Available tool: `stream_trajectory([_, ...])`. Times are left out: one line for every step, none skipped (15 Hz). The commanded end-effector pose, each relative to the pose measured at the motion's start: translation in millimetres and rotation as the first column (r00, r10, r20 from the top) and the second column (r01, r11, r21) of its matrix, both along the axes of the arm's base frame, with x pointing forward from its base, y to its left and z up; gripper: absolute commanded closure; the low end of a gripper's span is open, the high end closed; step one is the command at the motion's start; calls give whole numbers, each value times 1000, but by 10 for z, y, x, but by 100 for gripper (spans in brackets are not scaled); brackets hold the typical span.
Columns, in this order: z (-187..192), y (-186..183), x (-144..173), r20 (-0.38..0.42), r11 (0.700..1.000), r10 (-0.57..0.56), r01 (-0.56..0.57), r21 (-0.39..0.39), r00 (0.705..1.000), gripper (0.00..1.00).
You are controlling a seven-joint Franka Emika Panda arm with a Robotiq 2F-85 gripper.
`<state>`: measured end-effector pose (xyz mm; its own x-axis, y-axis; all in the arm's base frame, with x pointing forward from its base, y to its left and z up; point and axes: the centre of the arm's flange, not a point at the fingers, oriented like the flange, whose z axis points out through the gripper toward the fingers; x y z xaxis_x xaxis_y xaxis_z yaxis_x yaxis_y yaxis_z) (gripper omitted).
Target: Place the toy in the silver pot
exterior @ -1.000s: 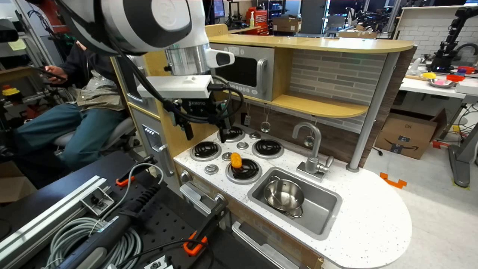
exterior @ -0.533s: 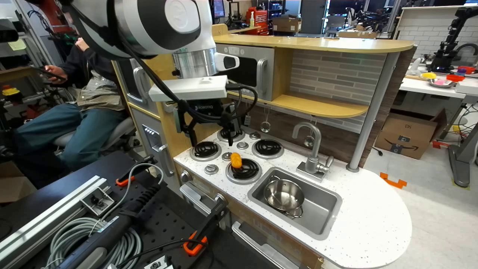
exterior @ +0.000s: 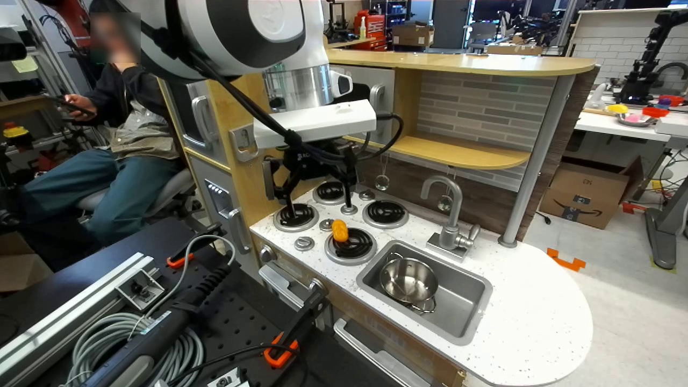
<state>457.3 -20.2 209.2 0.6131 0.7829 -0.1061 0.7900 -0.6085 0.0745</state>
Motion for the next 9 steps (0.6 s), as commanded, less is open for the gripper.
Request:
stream_trajectory([-1, 0, -1, 0, 1000, -1, 1, 0, 1000, 0])
stream_trajectory([-1, 1, -1, 0, 1000, -2, 2, 0, 1000, 0])
stream_trajectory([-113, 39, 13, 27, 1000, -14, 14, 8, 1000, 0])
stream_trajectory([-194, 78, 35, 46, 1000, -1, 0, 11, 999, 0])
stream_trajectory([-304, 151, 84, 64, 1000, 3, -4, 19, 998, 0])
stream_trajectory([-395, 214, 121, 89, 999, 10, -13, 36, 996, 0])
stream_trajectory([-524, 300, 181, 105, 999, 30, -32, 13, 994, 0])
stream_trajectory([-624, 380, 225, 114, 999, 37, -38, 5, 993, 0])
stream_trajectory([-747, 480, 298, 116, 999, 34, -35, 4, 993, 0])
